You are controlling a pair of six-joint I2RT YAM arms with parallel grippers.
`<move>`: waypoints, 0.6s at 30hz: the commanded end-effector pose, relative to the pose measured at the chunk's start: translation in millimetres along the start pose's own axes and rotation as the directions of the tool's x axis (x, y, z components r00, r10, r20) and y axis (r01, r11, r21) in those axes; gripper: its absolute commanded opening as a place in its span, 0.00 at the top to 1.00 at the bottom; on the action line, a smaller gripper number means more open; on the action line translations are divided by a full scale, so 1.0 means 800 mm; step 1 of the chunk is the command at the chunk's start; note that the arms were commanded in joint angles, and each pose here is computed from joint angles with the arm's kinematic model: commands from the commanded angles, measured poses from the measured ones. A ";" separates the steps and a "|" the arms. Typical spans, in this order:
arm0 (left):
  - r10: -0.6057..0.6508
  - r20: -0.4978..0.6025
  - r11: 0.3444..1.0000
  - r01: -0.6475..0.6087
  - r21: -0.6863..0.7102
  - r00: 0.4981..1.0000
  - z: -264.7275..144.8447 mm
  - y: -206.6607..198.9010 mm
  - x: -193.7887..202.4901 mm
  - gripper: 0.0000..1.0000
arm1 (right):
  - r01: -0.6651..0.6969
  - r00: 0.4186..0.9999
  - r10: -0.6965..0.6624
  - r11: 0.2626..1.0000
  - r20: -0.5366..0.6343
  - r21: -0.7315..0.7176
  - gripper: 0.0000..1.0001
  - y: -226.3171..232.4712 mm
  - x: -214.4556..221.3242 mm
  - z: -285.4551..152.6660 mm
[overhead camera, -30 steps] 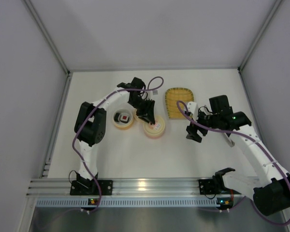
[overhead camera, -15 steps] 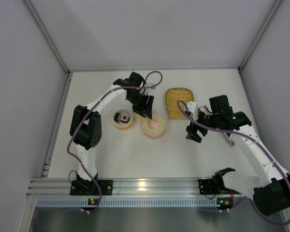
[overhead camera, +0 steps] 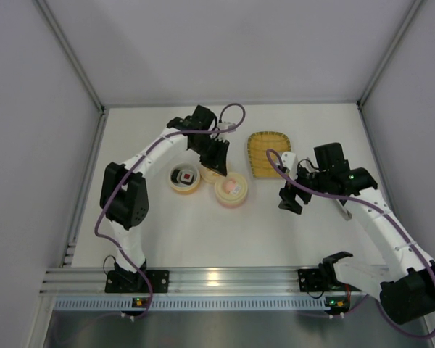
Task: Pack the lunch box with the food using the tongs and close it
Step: Close the box lid on the packing box.
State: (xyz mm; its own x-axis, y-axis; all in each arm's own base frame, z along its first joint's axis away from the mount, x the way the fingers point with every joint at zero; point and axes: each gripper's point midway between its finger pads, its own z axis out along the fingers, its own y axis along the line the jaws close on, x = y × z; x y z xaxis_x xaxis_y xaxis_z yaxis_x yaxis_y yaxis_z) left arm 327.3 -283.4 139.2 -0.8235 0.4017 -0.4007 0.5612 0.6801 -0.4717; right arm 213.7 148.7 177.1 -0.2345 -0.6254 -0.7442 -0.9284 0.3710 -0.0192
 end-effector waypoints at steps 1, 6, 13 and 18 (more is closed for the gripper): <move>0.057 0.035 0.995 -0.060 0.081 0.998 -0.011 -0.038 -0.007 0.81 | 0.020 0.998 -0.021 1.000 0.066 0.021 0.21 -0.005 -0.022 -0.012; 0.018 -0.006 0.992 -0.018 0.121 1.000 0.006 -0.039 0.002 0.83 | 0.020 0.998 -0.021 1.000 0.066 0.022 0.21 -0.005 -0.021 -0.010; -0.035 -0.067 0.995 0.041 0.092 0.997 0.044 -0.011 0.016 0.83 | 0.021 0.998 -0.023 0.999 0.064 0.028 0.21 -0.007 -0.020 -0.010; -0.044 -0.078 0.997 0.049 0.061 0.996 0.060 0.004 0.016 0.83 | 0.025 0.998 -0.027 0.999 0.057 0.025 0.21 -0.004 -0.016 -0.010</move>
State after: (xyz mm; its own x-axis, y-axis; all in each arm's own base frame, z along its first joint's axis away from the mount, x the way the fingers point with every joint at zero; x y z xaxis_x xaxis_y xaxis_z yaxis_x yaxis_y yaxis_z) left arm 312.5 -302.1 95.4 -0.8556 0.4315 -0.2861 0.5156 0.6606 -0.5457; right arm 213.3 148.7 177.9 -0.2381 -0.6223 -0.7457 -0.9266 0.3757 -0.0177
